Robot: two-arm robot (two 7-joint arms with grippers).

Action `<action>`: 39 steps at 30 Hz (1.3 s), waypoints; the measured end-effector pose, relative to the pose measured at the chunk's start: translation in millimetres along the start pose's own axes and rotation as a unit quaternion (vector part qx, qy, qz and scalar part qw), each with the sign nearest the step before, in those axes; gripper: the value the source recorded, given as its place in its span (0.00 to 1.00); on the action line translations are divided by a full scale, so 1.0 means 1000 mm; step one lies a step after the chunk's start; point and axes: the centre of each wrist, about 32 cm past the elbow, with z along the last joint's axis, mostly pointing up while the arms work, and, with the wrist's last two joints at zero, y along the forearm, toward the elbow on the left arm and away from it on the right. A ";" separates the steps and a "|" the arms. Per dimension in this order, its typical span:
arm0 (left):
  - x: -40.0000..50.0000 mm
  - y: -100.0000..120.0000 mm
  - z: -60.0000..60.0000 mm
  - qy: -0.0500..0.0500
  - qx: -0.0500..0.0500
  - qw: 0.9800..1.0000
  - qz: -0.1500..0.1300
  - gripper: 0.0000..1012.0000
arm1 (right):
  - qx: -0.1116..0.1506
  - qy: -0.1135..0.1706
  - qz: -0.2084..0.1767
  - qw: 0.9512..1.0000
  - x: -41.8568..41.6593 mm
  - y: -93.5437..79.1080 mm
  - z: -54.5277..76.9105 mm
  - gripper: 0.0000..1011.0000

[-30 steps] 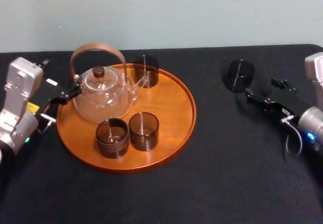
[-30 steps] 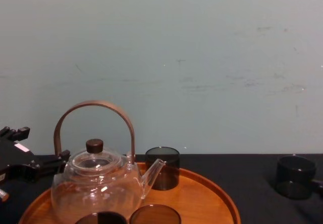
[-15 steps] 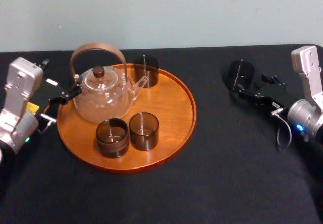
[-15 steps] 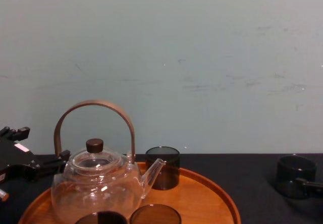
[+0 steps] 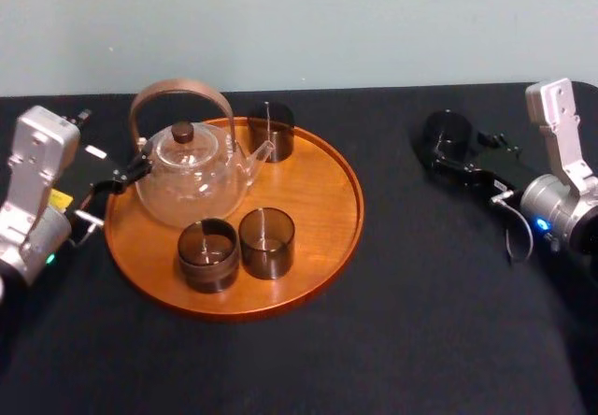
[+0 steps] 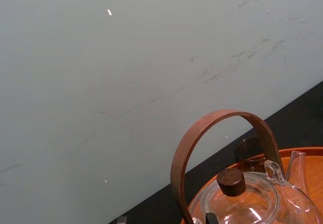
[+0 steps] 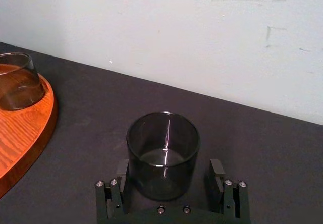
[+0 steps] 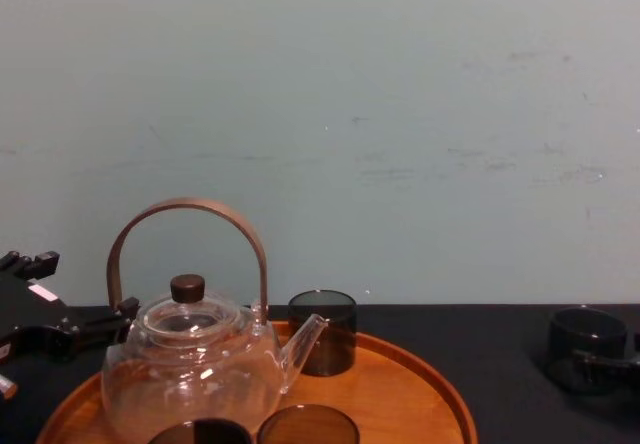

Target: Pick up the glass from the table and place it on the tray.

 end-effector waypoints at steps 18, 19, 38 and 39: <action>0.0000 0.000 0.000 0.000 0.000 1.000 0.000 1.00 | 0.003 0.000 0.005 1.000 0.0032 0.018 0.001 0.99; 0.0000 0.000 0.000 0.000 0.000 1.000 0.000 1.00 | 0.003 0.000 0.006 1.000 0.0032 0.018 0.001 0.99; 0.0000 0.000 0.000 0.000 0.000 1.000 0.000 1.00 | 0.007 -0.006 0.018 1.000 0.0044 0.029 0.003 0.99; 0.0000 0.000 0.000 0.000 0.000 1.000 0.000 1.00 | 0.007 -0.006 0.018 1.000 0.0044 0.029 0.003 0.99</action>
